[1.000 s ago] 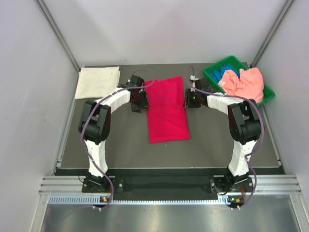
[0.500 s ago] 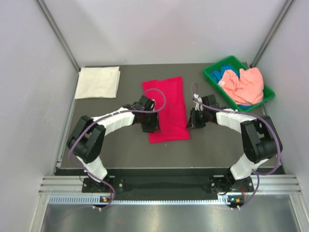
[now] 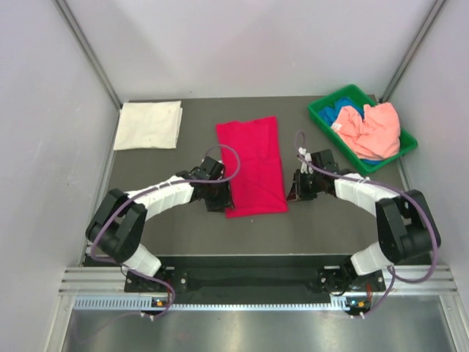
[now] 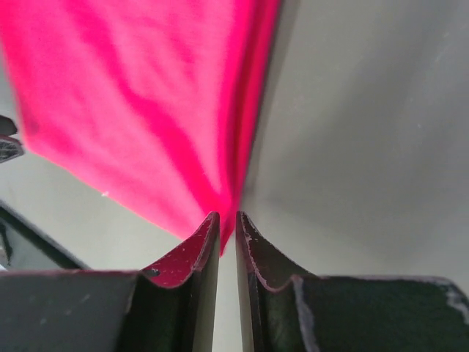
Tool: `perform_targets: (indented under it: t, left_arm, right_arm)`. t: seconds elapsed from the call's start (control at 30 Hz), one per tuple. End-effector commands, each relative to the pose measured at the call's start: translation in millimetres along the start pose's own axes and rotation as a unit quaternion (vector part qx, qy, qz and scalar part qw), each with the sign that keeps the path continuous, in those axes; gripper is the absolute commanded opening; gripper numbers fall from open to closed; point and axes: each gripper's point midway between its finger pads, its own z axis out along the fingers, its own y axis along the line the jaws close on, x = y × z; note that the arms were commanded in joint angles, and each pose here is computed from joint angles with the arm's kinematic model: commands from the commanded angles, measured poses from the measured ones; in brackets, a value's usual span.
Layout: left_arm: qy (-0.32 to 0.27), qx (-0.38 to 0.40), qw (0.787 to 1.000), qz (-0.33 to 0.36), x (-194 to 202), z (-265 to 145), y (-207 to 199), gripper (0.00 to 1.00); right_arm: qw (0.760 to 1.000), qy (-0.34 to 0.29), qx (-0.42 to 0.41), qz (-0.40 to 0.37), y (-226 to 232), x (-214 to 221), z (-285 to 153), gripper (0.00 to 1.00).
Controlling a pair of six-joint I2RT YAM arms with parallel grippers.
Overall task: Fold and stack the t-shirts
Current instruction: Fold the tshirt
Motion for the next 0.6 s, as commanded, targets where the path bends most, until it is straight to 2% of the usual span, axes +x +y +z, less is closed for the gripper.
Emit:
perform_targets:
  t: [0.0,0.13,0.2,0.27,0.37,0.5,0.57]
  left_arm:
    - [-0.039,0.015,0.999,0.02,-18,-29,-16,0.5]
    - [-0.048,0.083,0.995,0.018,-21,-35,-47,0.51]
    - [-0.027,0.11,0.993,0.024,-10,-31,-66,0.5]
    - [-0.014,0.114,0.993,0.02,-4,-17,-70,0.51]
    - [0.002,0.079,0.997,0.006,5,4,-52,0.5]
    - [-0.005,-0.017,1.0,-0.008,19,22,-1,0.49]
    - [-0.007,-0.039,0.999,-0.019,24,22,12,0.49]
  right_arm:
    - [0.999,-0.042,-0.009,-0.018,19,-16,-27,0.15]
    - [0.996,-0.045,-0.074,-0.02,42,-12,-30,0.16]
    - [0.99,-0.02,-0.136,-0.014,59,1,-26,0.16]
    - [0.987,-0.01,-0.159,-0.014,65,3,-21,0.16]
    - [0.992,0.018,-0.124,0.004,44,16,-3,0.15]
    - [0.993,0.045,-0.105,0.018,25,34,13,0.15]
    - [0.998,0.045,-0.046,0.029,3,37,21,0.15]
